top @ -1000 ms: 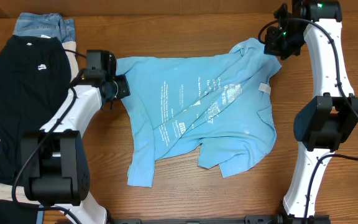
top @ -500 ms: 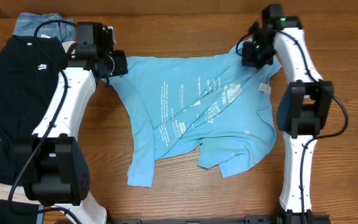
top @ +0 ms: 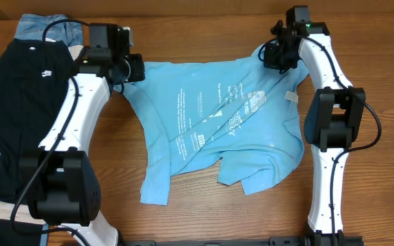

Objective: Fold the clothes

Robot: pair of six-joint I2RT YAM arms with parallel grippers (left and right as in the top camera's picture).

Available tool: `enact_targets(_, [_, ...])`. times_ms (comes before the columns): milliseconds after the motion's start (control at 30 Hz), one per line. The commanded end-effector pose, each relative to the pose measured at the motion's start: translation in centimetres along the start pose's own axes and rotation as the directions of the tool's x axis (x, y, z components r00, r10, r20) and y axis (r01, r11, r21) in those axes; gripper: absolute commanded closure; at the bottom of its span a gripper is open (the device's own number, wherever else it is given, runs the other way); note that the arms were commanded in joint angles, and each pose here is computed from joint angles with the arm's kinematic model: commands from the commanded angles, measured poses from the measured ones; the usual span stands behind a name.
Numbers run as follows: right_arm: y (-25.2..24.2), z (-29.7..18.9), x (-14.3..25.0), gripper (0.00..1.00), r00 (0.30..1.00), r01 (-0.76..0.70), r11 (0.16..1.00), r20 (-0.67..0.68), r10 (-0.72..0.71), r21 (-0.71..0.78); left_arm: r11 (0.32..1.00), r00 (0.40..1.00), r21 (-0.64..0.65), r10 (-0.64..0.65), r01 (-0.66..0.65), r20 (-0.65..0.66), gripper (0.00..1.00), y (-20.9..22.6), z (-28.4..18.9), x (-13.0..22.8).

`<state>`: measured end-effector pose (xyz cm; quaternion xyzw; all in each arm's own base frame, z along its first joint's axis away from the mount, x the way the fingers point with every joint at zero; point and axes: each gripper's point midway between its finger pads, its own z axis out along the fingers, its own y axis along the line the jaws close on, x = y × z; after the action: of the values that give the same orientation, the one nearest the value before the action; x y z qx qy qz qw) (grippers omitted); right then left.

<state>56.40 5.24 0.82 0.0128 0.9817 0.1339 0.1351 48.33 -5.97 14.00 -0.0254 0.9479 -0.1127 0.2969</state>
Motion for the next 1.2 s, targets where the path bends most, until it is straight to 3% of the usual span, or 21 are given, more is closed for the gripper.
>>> enact_targets(0, [-6.3,1.1,0.8,0.96,0.996,-0.083,0.989,-0.002,0.084,0.123,0.999,0.999,0.026,0.039,-0.039,0.037,0.61,-1.5,-0.7,-1.2])
enact_targets(200, [-11.3,-0.1,-0.4,0.96,0.985,-0.164,0.978,0.07,0.155,0.13,0.998,0.998,0.036,0.056,-0.056,0.017,0.61,-2.6,-0.5,-0.6])
enact_targets(267, [-12.5,-0.9,-0.8,0.96,0.98,-0.182,0.982,0.092,0.176,0.059,0.998,0.998,0.018,0.062,-0.062,0.009,0.61,-2.5,-0.4,-0.3])
enact_targets(467, [-12.1,-3.2,-1.1,0.96,0.974,-0.21,0.977,0.078,0.212,-0.032,0.997,0.996,-0.018,0.072,-0.071,0.057,0.65,-2.3,-0.3,-1.4])
enact_targets(767, [-7.3,-11.4,-2.9,0.49,0.979,-0.149,0.988,0.137,0.154,-0.05,0.999,0.99,0.021,0.034,-0.038,0.137,0.68,-3.4,1.2,-4.3])
enact_targets(1000, [-2.5,-20.0,-1.8,0.37,0.978,-0.1,0.993,0.177,0.108,-0.057,0.998,0.997,0.039,0.043,-0.046,0.069,0.67,-4.8,4.5,-6.2])
enact_targets(1167, [-0.4,-23.2,-0.6,0.36,0.979,-0.078,0.995,0.183,0.088,-0.061,0.996,0.999,0.082,0.041,-0.038,-0.03,0.67,-5.7,8.0,-5.1])
